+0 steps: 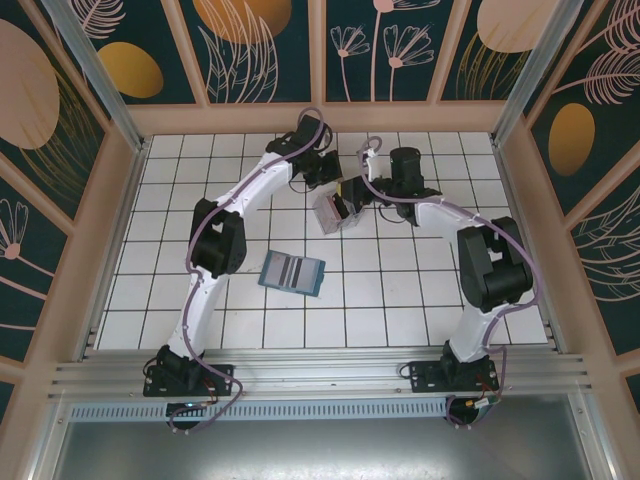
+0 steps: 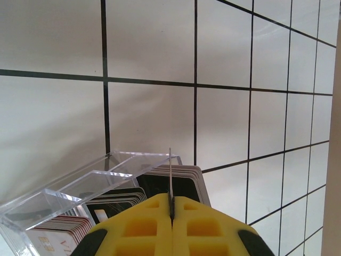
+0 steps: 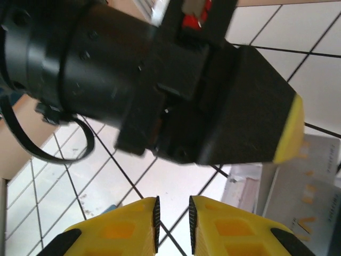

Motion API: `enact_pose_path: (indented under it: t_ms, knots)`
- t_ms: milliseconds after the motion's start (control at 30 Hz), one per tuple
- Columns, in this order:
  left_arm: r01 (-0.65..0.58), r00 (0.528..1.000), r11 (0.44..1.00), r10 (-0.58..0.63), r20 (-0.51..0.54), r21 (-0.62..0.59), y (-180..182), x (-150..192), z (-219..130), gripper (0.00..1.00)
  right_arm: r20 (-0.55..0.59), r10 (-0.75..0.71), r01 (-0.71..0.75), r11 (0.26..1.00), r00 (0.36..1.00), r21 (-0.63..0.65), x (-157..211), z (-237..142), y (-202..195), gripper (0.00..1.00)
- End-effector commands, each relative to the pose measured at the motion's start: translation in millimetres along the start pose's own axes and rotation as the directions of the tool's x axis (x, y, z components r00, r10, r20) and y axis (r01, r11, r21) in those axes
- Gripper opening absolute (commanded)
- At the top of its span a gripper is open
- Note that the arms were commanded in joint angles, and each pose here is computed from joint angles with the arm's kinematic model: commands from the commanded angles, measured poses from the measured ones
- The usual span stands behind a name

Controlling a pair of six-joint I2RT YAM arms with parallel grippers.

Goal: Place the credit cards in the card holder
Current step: Pass the credit card, then pick up the credit card from the storage box.

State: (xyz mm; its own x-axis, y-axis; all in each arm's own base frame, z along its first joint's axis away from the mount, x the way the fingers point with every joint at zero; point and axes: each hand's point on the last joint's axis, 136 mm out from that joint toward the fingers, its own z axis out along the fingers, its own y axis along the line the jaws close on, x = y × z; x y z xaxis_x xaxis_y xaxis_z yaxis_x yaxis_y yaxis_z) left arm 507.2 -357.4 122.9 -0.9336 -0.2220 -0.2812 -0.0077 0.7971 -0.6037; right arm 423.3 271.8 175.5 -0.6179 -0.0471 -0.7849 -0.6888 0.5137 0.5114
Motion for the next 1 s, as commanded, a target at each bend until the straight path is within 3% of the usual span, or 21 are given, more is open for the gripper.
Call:
enact_pose_path:
  t_ms: [0, 333, 567, 967]
  knots:
    - [-0.010, 1.000, 1.000, 0.010, -0.008, -0.009, 2.8, -0.5, 3.3, 0.00, -0.060, 0.059, -0.063, 0.995, 0.996, -0.071, 11.9, 12.8, 5.5, 0.25]
    - [-0.012, 1.000, 1.000, 0.012, -0.008, -0.005, 1.4, -0.9, 2.2, 0.00, -0.095, 0.085, -0.082, 0.996, 0.992, 0.032, 26.6, 20.1, -15.6, 0.23]
    - [-0.012, 1.000, 1.000, 0.012, -0.008, -0.004, 0.9, -0.7, 1.5, 0.00, -0.089, 0.014, 0.010, 0.965, 0.996, 0.264, 23.0, 4.8, -40.4, 0.19]
    - [-0.024, 1.000, 1.000, 0.024, 0.010, 0.010, -6.9, -5.7, -9.6, 0.00, -0.103, 0.036, -0.006, 0.959, 0.994, 0.282, 27.9, 4.9, -51.8, 0.19]
